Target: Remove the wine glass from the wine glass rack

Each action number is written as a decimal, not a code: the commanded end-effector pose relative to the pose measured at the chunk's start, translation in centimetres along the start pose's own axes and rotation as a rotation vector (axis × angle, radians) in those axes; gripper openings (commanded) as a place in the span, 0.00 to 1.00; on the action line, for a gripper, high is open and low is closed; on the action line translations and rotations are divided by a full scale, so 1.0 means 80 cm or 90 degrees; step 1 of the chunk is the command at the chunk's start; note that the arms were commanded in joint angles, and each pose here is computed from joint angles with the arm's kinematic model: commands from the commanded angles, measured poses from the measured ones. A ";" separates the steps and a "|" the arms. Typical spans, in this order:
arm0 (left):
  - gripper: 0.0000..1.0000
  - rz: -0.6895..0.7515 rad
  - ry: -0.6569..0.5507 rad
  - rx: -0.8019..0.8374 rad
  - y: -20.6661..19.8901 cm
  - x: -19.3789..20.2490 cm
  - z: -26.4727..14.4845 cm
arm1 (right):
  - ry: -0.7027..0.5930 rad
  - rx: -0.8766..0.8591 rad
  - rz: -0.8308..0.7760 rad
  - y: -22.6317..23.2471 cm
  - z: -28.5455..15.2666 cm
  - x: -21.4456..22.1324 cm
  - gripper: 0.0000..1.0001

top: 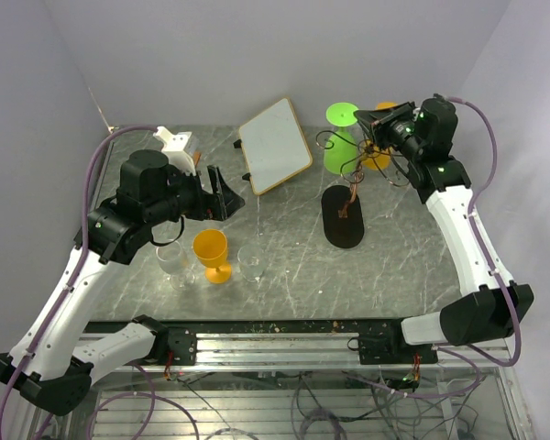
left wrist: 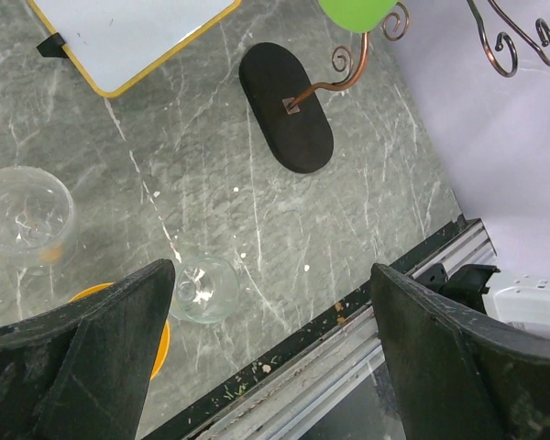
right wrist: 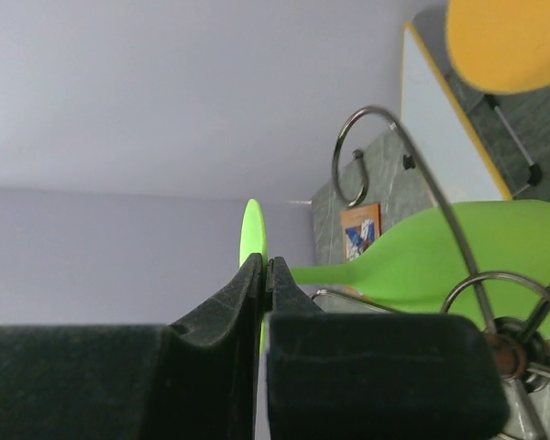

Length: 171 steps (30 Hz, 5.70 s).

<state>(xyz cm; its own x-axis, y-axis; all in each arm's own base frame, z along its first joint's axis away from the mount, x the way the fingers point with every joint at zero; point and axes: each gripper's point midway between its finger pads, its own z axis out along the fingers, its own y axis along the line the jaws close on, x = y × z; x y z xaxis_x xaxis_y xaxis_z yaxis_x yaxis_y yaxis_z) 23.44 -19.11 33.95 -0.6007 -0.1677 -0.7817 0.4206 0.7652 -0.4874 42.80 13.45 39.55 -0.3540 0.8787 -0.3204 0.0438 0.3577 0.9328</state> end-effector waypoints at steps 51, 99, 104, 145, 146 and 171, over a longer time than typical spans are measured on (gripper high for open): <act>0.67 -0.322 -0.309 0.532 -0.131 -0.091 -0.085 | 0.435 -0.443 0.368 0.191 -0.188 0.164 0.00; 0.07 0.042 0.003 -0.470 0.154 -0.027 -0.046 | -0.195 -0.200 -0.046 0.110 -0.211 0.008 0.64; 0.07 0.000 0.077 -0.434 0.179 -0.006 -0.020 | -0.190 -0.190 -0.057 0.105 -0.206 0.011 0.64; 0.40 -0.032 0.354 -0.461 0.263 0.112 0.049 | -0.284 -0.086 -0.154 0.074 -0.199 -0.023 0.64; 0.46 -0.031 0.347 -0.465 0.263 0.108 0.047 | -0.290 -0.076 -0.162 0.072 -0.198 -0.026 0.64; 0.94 -0.007 -0.008 -0.283 0.131 -0.045 -0.026 | -0.326 0.130 -0.335 0.047 -0.107 -0.108 0.67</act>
<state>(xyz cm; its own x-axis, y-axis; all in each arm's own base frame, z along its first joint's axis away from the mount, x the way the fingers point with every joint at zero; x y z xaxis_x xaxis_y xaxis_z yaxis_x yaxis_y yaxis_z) 28.85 -7.96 28.76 -0.6845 -0.1331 -0.7167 0.0091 0.9816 -0.1910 36.06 6.41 48.50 0.1703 0.6217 -0.7645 0.1403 0.7527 0.6433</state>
